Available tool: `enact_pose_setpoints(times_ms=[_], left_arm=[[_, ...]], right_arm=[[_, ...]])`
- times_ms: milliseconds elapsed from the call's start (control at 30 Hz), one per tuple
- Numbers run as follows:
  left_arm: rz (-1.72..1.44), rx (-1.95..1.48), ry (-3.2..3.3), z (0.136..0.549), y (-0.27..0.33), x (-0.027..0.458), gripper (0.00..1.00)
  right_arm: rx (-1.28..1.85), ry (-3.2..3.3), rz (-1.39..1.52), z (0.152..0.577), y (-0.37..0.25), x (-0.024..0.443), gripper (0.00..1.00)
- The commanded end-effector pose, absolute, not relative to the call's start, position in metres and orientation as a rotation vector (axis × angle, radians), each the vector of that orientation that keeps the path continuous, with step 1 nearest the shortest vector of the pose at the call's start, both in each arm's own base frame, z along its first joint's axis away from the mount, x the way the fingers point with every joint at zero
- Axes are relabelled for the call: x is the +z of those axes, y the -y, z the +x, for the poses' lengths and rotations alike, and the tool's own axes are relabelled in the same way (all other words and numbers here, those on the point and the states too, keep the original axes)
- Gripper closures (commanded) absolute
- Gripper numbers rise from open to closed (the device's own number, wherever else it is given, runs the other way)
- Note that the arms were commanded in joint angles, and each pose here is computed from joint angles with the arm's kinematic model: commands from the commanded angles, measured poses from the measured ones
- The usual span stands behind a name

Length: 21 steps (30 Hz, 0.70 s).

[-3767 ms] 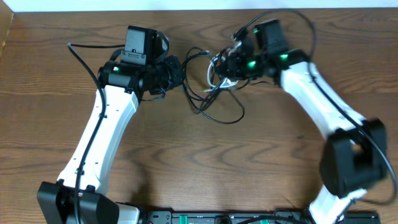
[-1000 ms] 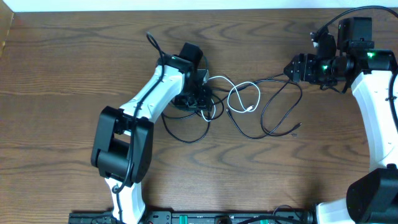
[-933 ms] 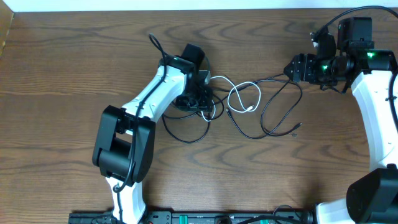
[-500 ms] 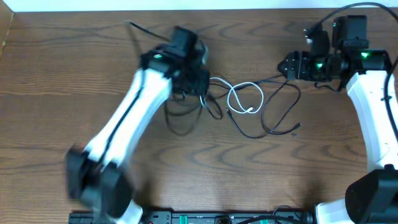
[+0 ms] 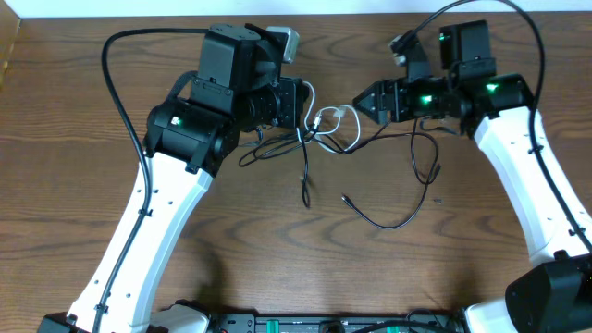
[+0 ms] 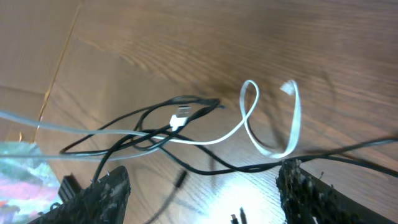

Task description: Untangle cables

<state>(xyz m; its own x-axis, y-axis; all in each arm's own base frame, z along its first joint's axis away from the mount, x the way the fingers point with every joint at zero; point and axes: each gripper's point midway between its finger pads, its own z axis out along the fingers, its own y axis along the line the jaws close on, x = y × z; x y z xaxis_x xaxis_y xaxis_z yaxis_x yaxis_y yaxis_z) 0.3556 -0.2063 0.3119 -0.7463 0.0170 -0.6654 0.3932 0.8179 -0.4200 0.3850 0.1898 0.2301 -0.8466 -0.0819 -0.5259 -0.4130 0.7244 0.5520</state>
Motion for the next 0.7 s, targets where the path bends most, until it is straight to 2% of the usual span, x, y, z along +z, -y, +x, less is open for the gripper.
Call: enact_pose_setpoints(times_ms=[0,400,667], left_arm=[[0.26,-0.803,-2.293,0.356,0.207,0.325,0.93],[0.227,-0.852,-2.265,0.353,0.209,0.336,0.93],[0.216,-0.858,-2.268,0.353,0.209,0.336,0.93]], right_arm=[[0.944,-2.44,-0.429,0.384,-0.2,0.232,0.26],[1.129,-2.529,-0.464,0.38,-0.255,0.186,0.32],[1.08,-2.637,-0.401,0.371,-0.273,0.163,0.36]])
